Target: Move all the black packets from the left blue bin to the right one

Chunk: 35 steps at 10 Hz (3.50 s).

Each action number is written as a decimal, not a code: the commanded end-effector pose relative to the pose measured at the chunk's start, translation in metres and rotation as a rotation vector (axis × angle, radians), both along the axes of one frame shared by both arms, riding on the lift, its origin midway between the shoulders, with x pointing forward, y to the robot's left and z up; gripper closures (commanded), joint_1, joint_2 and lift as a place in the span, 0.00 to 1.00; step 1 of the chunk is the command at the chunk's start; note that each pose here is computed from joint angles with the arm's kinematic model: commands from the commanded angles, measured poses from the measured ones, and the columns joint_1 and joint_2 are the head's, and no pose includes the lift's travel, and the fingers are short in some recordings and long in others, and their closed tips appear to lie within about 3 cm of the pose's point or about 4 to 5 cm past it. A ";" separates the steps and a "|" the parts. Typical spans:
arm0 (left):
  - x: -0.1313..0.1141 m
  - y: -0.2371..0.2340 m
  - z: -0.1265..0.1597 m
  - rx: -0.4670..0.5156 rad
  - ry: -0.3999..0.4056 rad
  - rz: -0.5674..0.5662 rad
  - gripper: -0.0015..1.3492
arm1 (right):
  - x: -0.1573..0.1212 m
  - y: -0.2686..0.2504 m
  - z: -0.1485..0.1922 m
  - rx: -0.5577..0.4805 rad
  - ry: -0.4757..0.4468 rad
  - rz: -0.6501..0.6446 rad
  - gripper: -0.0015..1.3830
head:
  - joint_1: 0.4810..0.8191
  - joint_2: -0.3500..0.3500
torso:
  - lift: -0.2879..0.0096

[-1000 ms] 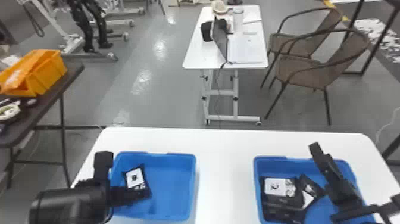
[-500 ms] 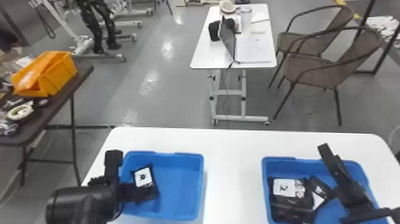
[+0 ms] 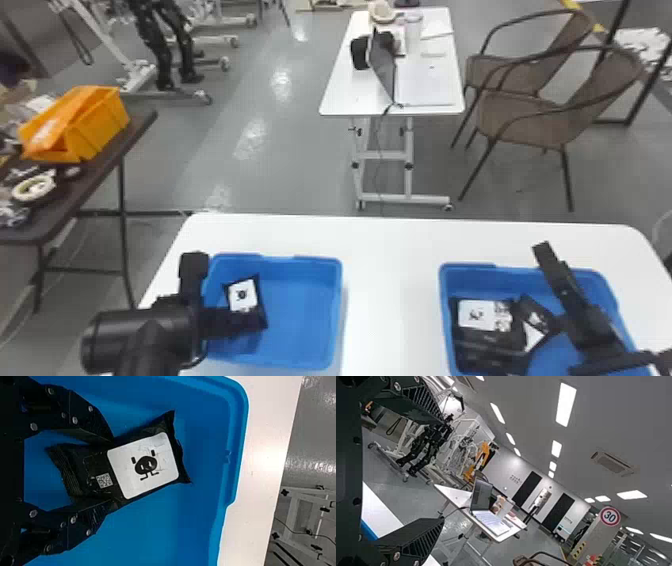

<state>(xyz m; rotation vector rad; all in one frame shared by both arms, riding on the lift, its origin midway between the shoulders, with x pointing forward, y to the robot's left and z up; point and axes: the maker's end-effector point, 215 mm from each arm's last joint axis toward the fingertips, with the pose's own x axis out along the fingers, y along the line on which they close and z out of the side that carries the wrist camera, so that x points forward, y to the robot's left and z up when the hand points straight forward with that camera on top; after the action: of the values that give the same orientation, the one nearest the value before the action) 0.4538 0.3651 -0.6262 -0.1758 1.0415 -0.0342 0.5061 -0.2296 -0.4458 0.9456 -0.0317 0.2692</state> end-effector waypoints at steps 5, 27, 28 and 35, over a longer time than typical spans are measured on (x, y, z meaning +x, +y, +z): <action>0.005 -0.032 0.004 -0.172 -0.150 -0.028 0.90 | -0.002 0.010 -0.004 0.030 0.005 0.020 0.10 | 0.63 0.70 | 0.97; 0.069 -0.389 0.229 -0.332 -0.440 -1.116 0.90 | 0.052 0.109 0.078 -0.174 -0.128 0.302 0.19 | 0.63 0.29 | 0.97; 0.067 -0.393 0.230 -0.338 -0.440 -1.122 0.90 | 0.053 0.110 0.076 -0.181 -0.120 0.299 0.54 | 0.63 0.29 | 0.97; 0.069 -0.392 0.231 -0.356 -0.457 -1.096 0.84 | 0.052 0.089 0.073 -0.129 -0.109 0.201 0.93 | 0.63 0.26 | 0.97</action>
<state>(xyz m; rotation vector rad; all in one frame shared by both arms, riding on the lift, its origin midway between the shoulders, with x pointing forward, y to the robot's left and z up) 0.5229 -0.0275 -0.3947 0.1014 0.5624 -1.2027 0.5588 -0.1391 -0.3721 0.7994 -0.0165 0.5066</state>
